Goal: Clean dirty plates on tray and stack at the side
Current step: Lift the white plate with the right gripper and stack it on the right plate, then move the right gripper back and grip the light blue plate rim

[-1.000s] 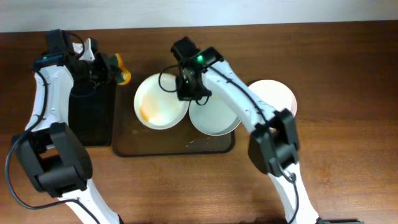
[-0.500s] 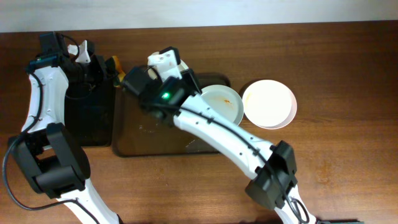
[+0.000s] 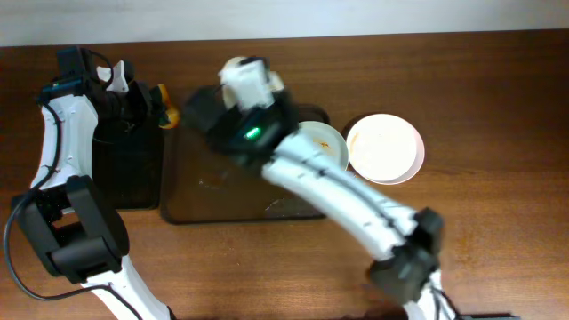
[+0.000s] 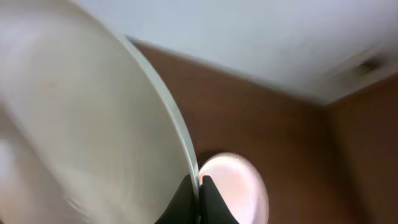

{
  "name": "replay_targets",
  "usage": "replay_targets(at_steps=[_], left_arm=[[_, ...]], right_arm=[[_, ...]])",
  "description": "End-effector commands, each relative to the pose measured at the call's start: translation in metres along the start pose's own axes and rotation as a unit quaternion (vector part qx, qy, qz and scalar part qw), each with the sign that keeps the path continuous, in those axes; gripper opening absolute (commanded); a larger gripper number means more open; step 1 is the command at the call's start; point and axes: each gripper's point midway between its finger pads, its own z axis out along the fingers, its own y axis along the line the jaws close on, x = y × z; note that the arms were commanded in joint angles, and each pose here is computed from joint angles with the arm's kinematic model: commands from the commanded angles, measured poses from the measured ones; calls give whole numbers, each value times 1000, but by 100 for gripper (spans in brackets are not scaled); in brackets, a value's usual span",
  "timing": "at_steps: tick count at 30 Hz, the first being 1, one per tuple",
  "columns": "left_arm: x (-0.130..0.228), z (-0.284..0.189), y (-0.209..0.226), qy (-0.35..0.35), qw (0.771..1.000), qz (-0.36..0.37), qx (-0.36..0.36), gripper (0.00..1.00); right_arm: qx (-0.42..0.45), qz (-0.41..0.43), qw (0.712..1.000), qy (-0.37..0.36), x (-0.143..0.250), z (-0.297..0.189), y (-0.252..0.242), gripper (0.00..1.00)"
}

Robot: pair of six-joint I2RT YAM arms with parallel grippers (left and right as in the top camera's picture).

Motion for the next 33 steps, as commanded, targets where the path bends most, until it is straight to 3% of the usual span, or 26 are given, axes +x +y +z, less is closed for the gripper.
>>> replay_targets(at_steps=[1,5,8,12,16,20,23,24,26,33], left_arm=[[-5,1,5,-5,1000,10,-15,1],[-4,3,7,-6,999,14,-32,1],[-3,6,5,-4,999,19,-39,1],[-1,10,1,-2,999,27,-46,1],[-1,11,-1,-1,999,29,-45,1],[-1,11,-1,-1,999,29,-45,1],[-1,11,-1,-1,999,29,-45,1],[-1,11,-1,-1,999,29,-45,1],[-1,11,-1,-2,999,30,-45,1],[-1,11,0,-2,998,30,-47,1]], right_arm=[[-128,146,976,102,-1,17,-77,4],[-147,268,912,275,64,87,-166,4],[-98,339,856,377,137,134,-222,4],[-73,347,825,441,204,163,-218,4],[-70,341,815,463,247,182,-194,4],[-74,349,803,478,269,185,-178,4],[-106,329,808,478,264,182,-161,38],[-171,297,818,461,249,179,-137,50],[-185,283,825,453,241,176,-122,59],[-256,263,803,469,219,133,-45,57]])
